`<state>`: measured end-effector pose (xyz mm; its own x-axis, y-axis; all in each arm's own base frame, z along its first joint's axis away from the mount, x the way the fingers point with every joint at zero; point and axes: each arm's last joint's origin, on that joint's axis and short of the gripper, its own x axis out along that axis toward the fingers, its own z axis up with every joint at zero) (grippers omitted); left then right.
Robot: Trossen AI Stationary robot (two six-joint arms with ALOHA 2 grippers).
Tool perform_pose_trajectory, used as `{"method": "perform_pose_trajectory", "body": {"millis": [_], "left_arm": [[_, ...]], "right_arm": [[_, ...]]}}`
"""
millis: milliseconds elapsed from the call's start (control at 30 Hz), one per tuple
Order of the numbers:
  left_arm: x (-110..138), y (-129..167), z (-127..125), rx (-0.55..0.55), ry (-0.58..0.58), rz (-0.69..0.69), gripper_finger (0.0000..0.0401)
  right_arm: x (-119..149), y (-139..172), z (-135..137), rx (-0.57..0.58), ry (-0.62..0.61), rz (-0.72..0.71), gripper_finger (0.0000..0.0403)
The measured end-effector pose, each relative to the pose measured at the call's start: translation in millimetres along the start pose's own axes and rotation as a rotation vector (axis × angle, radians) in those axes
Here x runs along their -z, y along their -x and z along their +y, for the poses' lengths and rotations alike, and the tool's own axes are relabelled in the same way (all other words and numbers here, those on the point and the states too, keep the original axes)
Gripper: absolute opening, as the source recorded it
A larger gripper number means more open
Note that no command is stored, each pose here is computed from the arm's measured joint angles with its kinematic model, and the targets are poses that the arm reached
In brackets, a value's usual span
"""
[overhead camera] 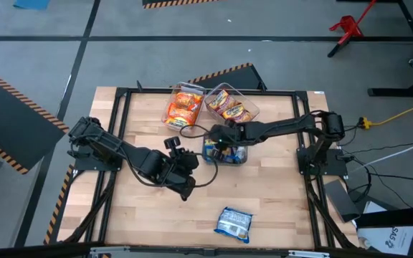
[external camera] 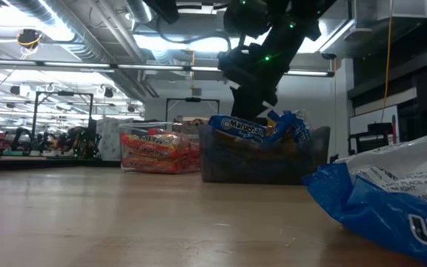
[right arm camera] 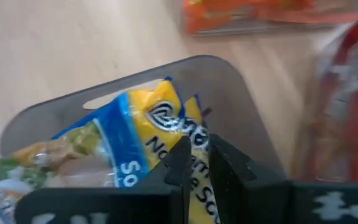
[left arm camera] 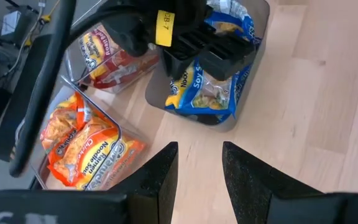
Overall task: Sort Maruchan noodles
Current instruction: Put the blue noodle pack into the black transparent bin
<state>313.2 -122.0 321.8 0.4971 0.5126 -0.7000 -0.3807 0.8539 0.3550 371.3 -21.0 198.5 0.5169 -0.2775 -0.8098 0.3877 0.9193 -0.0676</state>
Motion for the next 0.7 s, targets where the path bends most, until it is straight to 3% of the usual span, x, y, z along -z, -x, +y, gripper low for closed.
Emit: {"method": "perform_pose_trajectory", "body": {"millis": [100, 300, 500, 700], "left_arm": [[1, 1, 0, -0.001, 0.013, 0.002, 0.0119], [3, 6, -3, -0.005, 0.029, -0.017, 0.0119], [5, 9, -5, -0.016, 0.061, -0.031, 0.0119], [5, 9, -5, -0.011, 0.07, -0.028, 0.0119]], "right_arm": [[-3, 9, 4, -0.097, 0.012, 0.002, 0.0042], [-6, 50, 40, -0.273, 0.109, -0.089, 0.0042], [11, 41, 70, -0.299, 0.232, -0.039, 0.0042], [15, 22, 68, -0.234, 0.231, -0.008, 0.0042]]}}
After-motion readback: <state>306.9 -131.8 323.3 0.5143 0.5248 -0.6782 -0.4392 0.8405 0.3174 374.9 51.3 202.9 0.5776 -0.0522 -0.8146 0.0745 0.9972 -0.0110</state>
